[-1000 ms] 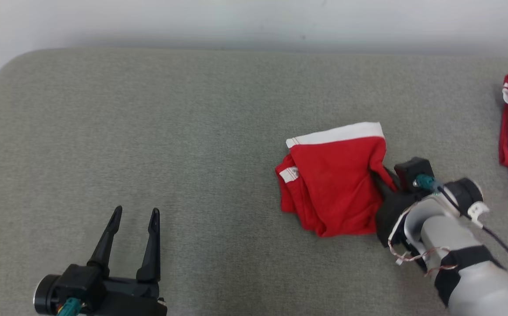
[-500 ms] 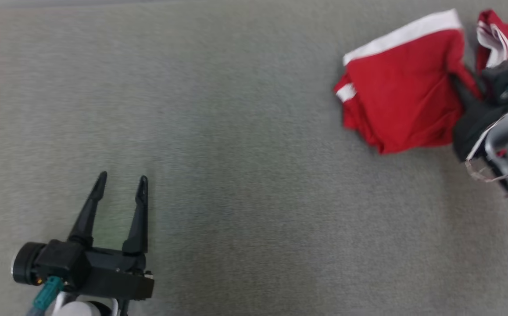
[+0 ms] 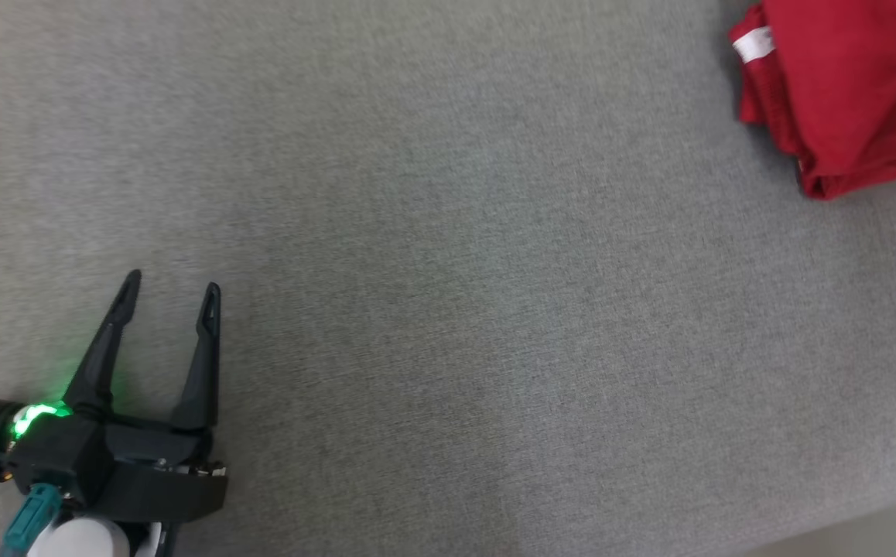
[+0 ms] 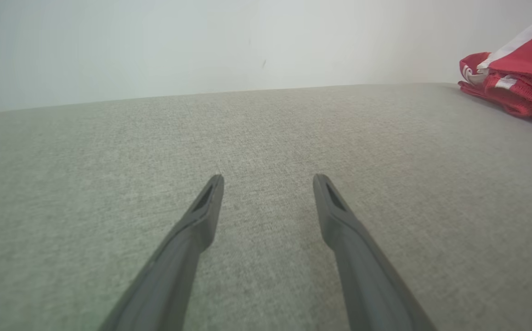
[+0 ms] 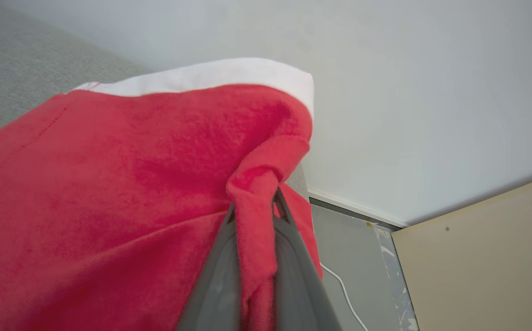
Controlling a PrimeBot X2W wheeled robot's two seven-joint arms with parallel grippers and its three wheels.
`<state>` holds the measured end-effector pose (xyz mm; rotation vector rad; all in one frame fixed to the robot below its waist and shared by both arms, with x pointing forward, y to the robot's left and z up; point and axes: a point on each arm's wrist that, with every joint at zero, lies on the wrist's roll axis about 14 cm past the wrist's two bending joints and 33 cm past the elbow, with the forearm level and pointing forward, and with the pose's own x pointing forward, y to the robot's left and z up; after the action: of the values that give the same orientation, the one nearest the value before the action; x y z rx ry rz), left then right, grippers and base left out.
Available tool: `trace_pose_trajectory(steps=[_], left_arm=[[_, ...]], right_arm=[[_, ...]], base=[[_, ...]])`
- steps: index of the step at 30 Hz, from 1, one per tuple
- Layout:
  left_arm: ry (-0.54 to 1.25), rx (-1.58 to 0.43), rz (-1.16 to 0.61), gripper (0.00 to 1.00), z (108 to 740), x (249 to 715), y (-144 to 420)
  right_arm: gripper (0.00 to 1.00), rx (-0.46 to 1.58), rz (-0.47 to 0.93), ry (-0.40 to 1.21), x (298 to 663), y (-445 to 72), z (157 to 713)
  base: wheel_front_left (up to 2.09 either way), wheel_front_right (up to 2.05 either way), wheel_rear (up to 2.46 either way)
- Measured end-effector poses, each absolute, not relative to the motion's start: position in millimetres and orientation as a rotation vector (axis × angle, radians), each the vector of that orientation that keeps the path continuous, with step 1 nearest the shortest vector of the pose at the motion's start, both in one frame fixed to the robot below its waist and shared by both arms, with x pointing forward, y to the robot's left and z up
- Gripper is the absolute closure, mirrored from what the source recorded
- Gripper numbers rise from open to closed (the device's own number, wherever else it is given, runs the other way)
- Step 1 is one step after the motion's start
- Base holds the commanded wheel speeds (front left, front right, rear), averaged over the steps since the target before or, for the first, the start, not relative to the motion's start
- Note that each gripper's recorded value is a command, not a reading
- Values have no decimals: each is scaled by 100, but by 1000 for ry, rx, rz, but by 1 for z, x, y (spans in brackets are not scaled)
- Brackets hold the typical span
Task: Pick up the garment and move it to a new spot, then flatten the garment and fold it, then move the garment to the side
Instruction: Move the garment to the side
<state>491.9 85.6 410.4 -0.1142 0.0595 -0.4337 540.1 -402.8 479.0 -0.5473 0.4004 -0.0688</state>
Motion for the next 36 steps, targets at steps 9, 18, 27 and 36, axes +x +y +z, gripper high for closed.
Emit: trace_pose_trajectory(steps=[9, 18, 27, 36], left_arm=[[78, -126, -482, 0, 388, 500, 72], [79, -134, -476, 0, 381, 502, 72], [78, -136, -458, 0, 380, 503, 77], [75, -149, -392, 0, 397, 499, 90]], right_arm=[[100, -585, -195, 496, 527, -453, 471], [100, -569, -266, 533, 534, -469, 462], [0, -551, -294, 480, 548, -471, 461], [0, -487, -199, 247, 575, -419, 503]], base=[[0, 0, 0], [0, 0, 0], [0, 0, 0], [0, 0, 0]])
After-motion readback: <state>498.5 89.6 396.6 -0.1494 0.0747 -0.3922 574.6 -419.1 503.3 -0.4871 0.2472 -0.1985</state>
